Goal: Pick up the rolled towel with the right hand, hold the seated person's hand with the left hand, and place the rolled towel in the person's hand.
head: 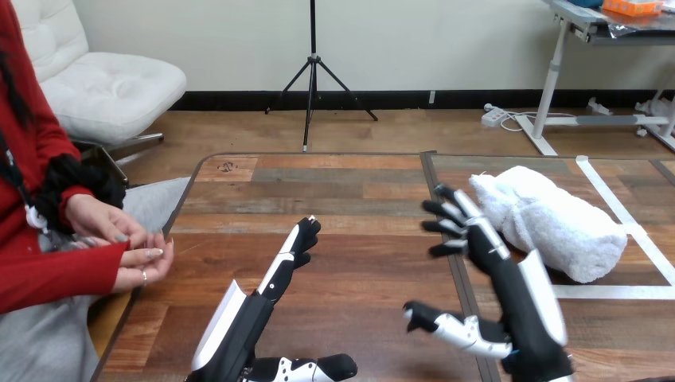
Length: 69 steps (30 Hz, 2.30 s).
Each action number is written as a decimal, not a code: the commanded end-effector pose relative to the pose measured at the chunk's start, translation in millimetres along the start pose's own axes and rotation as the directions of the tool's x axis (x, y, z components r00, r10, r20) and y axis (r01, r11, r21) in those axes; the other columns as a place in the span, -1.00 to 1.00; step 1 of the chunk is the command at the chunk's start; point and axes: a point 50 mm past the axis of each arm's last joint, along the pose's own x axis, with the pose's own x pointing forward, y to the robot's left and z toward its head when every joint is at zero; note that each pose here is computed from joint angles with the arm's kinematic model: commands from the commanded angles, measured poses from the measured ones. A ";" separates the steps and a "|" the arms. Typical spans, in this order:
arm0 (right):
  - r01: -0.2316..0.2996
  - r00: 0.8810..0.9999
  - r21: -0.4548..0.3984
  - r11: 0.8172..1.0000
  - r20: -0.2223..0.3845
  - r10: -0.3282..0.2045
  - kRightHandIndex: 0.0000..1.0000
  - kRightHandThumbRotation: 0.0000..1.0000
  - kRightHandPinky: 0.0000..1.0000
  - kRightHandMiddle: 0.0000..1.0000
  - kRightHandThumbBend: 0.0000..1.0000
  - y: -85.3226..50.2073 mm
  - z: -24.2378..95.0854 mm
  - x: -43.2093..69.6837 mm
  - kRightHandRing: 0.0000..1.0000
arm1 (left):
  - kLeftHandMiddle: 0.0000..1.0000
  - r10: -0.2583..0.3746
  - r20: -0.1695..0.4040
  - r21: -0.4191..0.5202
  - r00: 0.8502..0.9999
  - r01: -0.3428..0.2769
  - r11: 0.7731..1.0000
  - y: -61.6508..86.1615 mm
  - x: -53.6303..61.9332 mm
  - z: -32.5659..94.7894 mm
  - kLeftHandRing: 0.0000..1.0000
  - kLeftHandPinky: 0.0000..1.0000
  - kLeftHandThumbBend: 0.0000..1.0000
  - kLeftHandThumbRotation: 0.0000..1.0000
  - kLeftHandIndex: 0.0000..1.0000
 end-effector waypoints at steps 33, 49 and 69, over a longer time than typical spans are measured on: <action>0.244 0.964 -0.253 0.936 0.170 -0.205 0.83 0.20 0.45 0.72 1.00 -85.9 37.8 81.0 0.65 | 0.95 0.031 0.051 0.002 0.998 -0.032 0.999 2.6 20.9 3.6 0.90 0.84 1.00 0.35 1.00; 0.203 0.979 -0.384 0.901 0.088 -0.183 0.86 0.18 0.55 0.77 1.00 -109.9 48.6 104.8 0.75 | 0.96 0.028 0.054 -0.008 0.998 -0.027 1.000 0.5 21.1 4.2 0.91 0.83 1.00 0.36 1.00; 0.087 0.985 -0.520 0.850 -0.082 -0.151 0.91 0.16 0.68 0.89 1.00 -128.1 46.8 143.6 0.90 | 0.96 0.031 0.056 -0.014 0.998 -0.030 0.999 -3.0 22.3 4.9 0.90 0.82 1.00 0.36 1.00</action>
